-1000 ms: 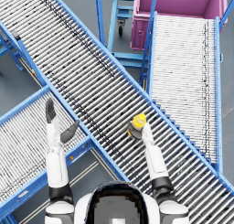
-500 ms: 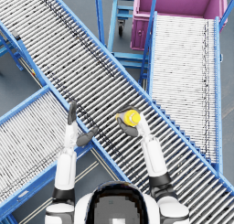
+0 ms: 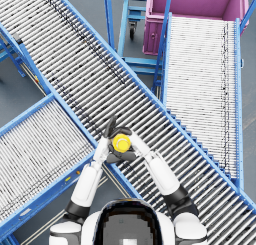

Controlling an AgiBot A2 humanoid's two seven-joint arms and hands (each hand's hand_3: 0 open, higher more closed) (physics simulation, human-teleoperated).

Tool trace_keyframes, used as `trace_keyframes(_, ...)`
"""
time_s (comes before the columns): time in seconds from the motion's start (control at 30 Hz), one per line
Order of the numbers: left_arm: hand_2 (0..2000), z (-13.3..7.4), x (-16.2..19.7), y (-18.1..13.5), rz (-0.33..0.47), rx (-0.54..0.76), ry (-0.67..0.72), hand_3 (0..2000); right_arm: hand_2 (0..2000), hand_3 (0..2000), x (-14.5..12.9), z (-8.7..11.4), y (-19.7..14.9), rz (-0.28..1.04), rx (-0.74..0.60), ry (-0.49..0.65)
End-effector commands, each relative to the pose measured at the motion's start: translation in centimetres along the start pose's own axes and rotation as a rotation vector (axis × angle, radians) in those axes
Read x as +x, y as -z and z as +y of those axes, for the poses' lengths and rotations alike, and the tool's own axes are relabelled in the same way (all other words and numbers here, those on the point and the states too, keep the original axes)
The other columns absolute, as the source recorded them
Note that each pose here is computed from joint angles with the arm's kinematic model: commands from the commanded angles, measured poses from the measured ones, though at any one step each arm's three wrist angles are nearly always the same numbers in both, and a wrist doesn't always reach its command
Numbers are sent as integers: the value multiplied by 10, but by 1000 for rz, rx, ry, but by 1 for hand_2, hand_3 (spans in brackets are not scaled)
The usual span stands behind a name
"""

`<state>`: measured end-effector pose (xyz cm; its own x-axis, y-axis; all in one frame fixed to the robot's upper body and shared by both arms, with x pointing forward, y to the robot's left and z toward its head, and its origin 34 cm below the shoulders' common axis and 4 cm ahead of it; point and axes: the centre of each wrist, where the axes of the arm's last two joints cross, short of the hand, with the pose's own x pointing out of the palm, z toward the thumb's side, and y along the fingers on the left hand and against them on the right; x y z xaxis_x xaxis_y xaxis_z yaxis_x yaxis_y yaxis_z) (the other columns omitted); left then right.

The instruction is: Pick up the oil and place it on the left assembly line, put the cola on the right, and keep Sprite still

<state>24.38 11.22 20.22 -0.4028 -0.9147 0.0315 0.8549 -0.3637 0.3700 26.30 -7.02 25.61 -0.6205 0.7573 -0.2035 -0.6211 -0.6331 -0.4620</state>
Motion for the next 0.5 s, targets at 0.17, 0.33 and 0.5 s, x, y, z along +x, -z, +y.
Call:
trace_keyframes(0.17,1361,6,4,-12,-3,50,10,327,2000,2000,18,4,8,14,38,-61)
trace_keyframes(0.33,2000,-3,11,-9,-1,24,138,1960,2000,2000,21,4,3,23,12,13)
trace_keyframes(0.5,2000,-10,-12,-19,23,65,3,2000,0,1020,12,18,-3,34,9,53)
